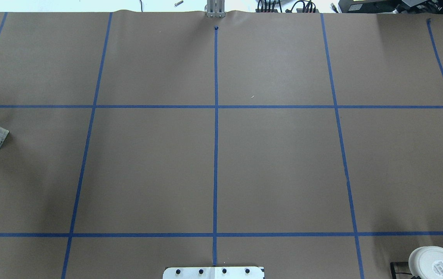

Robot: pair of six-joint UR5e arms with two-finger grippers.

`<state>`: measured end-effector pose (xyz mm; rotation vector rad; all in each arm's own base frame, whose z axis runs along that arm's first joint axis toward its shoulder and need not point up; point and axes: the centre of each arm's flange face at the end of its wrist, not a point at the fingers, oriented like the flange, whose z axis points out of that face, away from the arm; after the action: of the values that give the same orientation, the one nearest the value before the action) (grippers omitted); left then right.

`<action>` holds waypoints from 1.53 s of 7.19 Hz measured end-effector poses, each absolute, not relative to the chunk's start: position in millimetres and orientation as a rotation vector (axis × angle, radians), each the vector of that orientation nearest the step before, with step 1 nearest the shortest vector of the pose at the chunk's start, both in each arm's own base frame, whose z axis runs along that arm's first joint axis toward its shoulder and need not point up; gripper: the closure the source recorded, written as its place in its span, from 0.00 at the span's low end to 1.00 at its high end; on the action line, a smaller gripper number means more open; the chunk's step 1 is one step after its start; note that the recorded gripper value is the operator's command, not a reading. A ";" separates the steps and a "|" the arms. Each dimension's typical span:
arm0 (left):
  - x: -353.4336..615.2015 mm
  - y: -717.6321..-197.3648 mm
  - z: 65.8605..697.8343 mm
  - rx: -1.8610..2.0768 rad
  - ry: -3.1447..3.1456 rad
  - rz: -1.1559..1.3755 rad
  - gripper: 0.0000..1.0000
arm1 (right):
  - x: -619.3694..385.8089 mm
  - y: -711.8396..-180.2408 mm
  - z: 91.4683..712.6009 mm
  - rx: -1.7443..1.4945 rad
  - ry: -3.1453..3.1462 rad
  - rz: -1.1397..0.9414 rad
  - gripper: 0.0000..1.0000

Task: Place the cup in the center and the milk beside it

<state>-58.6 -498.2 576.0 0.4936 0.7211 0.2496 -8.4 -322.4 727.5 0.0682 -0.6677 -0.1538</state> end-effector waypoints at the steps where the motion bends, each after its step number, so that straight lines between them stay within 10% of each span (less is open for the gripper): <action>1: -58.6 -498.2 575.9 0.494 0.721 0.250 0.02 | -9.9 -323.0 730.9 0.065 -0.656 -0.159 1.00; 6: -58.6 -498.0 579.6 0.488 0.722 0.247 0.02 | -34.8 -397.0 671.4 0.221 -0.687 -0.223 1.00; 11: -58.6 -495.4 587.0 0.474 0.723 0.242 0.02 | -199.5 -569.1 422.8 0.332 -0.908 -0.172 1.00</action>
<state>-58.6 -495.4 587.0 0.4739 0.7227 0.2420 -199.5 -569.1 422.8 0.3322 -0.9084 -0.1721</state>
